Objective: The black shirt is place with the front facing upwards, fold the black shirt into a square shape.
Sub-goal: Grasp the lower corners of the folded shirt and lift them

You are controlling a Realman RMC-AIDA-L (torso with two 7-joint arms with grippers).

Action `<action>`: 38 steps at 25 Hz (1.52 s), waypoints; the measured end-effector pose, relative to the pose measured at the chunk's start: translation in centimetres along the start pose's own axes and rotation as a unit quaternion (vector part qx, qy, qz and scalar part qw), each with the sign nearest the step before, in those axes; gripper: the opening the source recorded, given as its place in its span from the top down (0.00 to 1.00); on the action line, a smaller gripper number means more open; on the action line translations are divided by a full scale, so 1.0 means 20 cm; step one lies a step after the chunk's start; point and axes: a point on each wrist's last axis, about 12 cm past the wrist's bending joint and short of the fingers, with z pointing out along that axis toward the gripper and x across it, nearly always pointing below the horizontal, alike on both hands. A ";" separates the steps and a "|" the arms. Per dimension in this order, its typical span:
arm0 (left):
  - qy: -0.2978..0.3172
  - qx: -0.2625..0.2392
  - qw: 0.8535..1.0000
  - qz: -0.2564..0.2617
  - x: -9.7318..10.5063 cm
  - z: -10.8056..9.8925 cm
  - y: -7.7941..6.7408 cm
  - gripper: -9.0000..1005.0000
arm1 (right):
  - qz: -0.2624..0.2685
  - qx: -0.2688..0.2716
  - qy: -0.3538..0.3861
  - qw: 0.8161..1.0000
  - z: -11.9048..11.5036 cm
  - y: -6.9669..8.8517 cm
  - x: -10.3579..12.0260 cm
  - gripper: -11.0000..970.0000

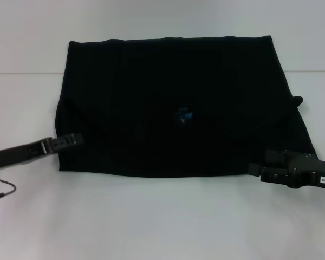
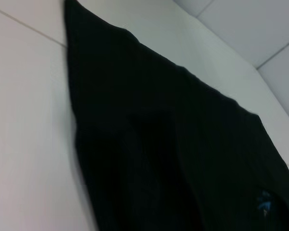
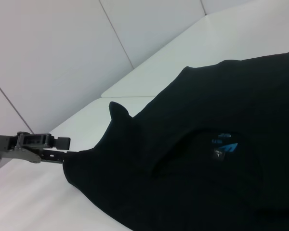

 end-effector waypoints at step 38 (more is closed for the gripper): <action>0.061 0.013 0.996 0.067 0.01 0.08 -0.07 0.79 | 0.057 0.028 0.010 0.998 -0.08 -0.06 -0.10 0.05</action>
